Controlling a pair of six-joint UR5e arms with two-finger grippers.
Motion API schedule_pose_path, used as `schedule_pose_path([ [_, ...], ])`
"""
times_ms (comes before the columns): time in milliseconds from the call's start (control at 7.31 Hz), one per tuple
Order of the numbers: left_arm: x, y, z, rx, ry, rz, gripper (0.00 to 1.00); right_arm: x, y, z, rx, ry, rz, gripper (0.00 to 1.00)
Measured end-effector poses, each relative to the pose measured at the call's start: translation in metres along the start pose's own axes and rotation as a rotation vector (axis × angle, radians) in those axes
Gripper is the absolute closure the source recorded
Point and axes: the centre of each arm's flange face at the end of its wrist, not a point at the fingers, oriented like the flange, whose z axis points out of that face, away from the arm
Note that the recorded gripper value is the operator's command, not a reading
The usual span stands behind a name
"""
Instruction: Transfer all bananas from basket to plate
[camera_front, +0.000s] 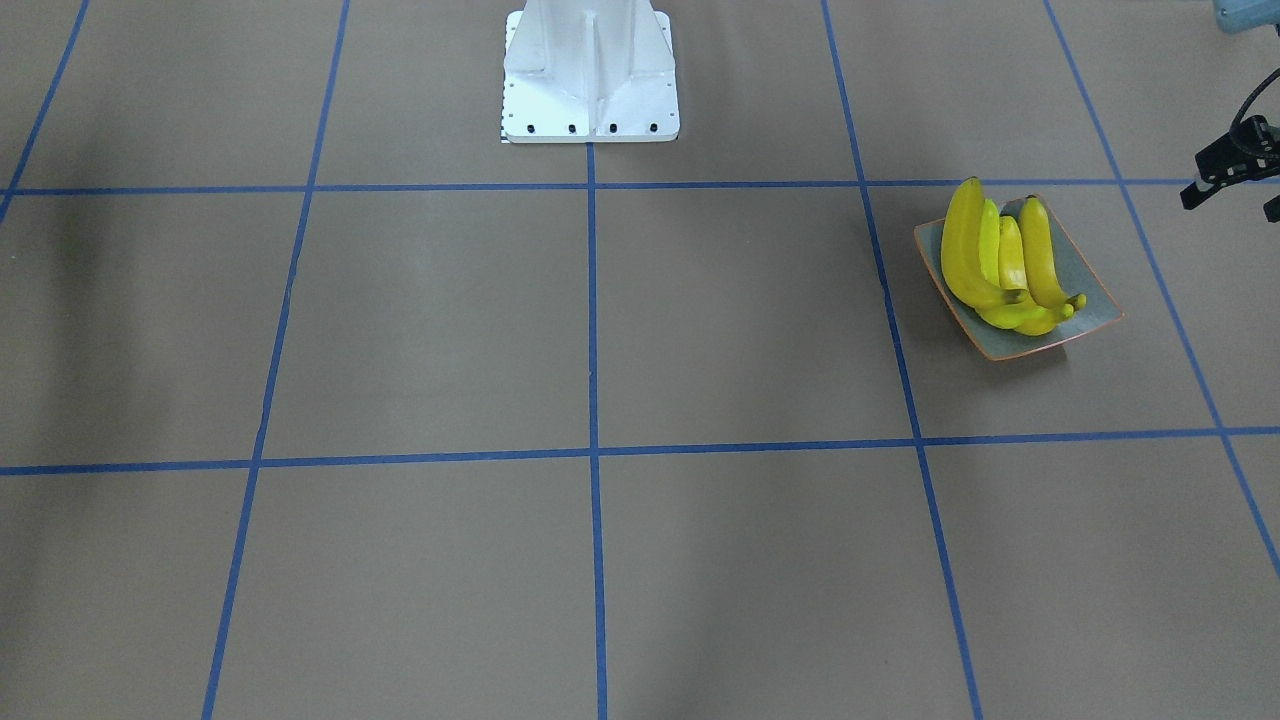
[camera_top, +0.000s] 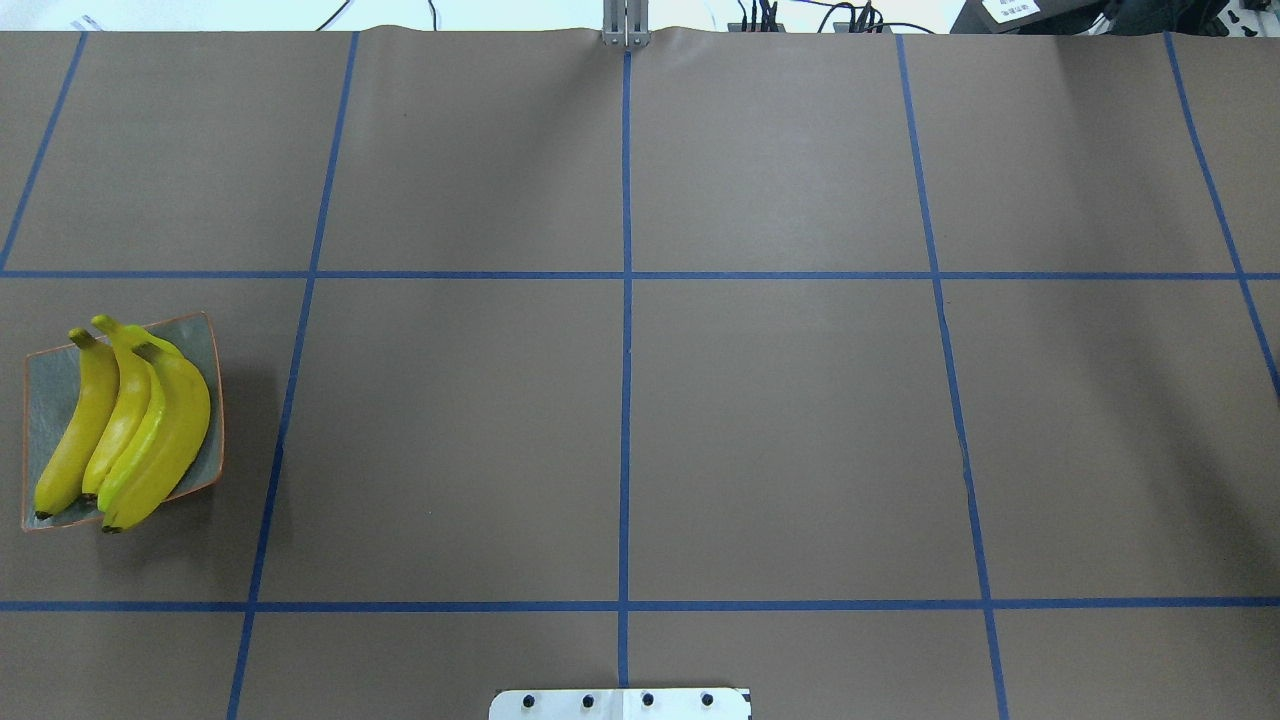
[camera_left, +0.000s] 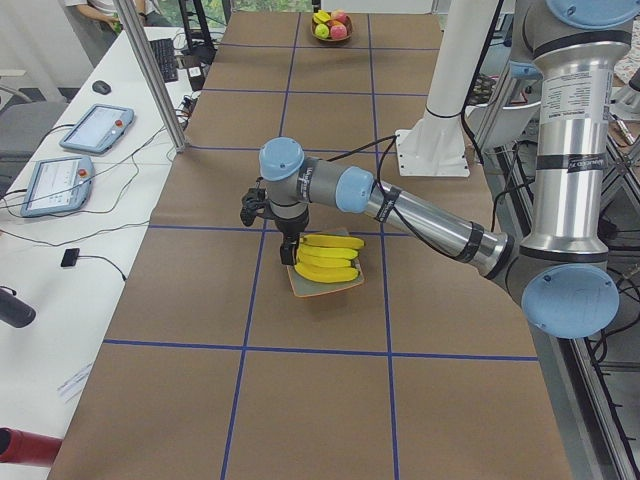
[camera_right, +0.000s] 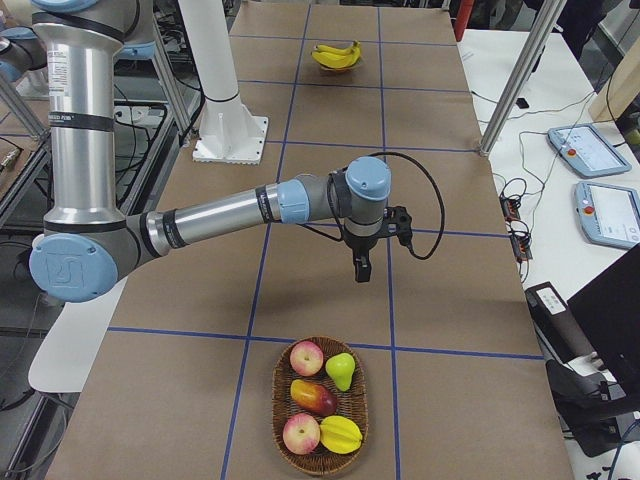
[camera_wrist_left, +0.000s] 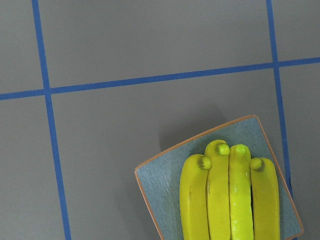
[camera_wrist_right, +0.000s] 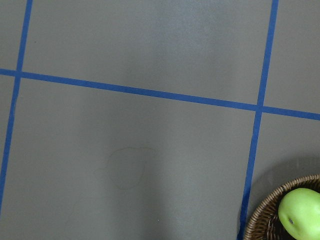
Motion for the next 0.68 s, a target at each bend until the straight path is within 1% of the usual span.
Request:
schedule_pose_path([
  [684, -0.003, -0.013, 0.002, 0.006, -0.009, -0.001, 0.00, 0.013, 0.005, 0.005, -0.012, 0.004, 0.014, 0.00],
])
